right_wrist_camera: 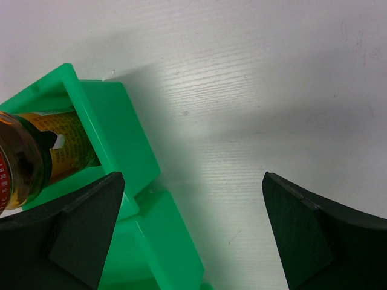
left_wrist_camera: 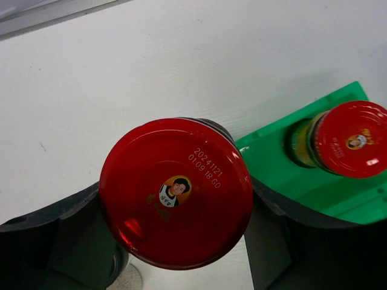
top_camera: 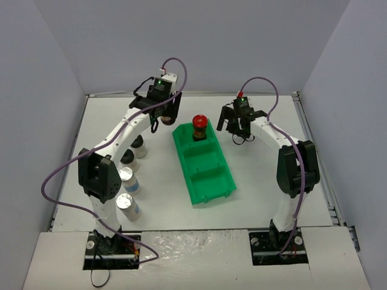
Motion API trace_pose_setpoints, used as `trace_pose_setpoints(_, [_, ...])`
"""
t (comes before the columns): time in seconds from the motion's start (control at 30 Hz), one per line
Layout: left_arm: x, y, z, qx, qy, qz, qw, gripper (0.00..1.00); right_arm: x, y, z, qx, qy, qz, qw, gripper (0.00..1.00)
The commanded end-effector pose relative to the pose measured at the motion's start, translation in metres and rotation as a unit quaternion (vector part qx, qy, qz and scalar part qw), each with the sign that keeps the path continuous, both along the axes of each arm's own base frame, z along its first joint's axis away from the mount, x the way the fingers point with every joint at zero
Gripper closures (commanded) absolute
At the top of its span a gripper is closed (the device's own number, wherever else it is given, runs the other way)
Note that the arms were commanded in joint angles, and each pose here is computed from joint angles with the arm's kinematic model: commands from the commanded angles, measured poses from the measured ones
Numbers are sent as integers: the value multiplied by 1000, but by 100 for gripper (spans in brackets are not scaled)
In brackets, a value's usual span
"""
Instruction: Organize the condiment bottles
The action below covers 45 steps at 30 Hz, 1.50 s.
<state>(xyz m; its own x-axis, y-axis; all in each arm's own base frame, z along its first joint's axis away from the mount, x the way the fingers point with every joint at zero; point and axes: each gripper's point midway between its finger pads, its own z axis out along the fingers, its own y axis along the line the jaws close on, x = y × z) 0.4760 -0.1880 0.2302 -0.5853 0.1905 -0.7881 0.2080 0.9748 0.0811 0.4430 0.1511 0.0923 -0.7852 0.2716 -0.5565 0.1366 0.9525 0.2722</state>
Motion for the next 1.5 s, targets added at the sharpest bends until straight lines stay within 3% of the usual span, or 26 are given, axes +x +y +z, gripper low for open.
trace_pose_setpoints(0.0, [-7,-5,109,-45,-119,-8,992,100,6,0,44,2,-57,-3,998,5])
trace_pose_setpoints(0.5, [-18,-54,76,-40,-78,-63,994,100,9,-14,68,-8,-87,-28,996,4])
trace_pose_setpoints(1.47, [-1,-89,-18,-33,-8,-90,995,100,2,-44,76,-9,-93,-54,994,3])
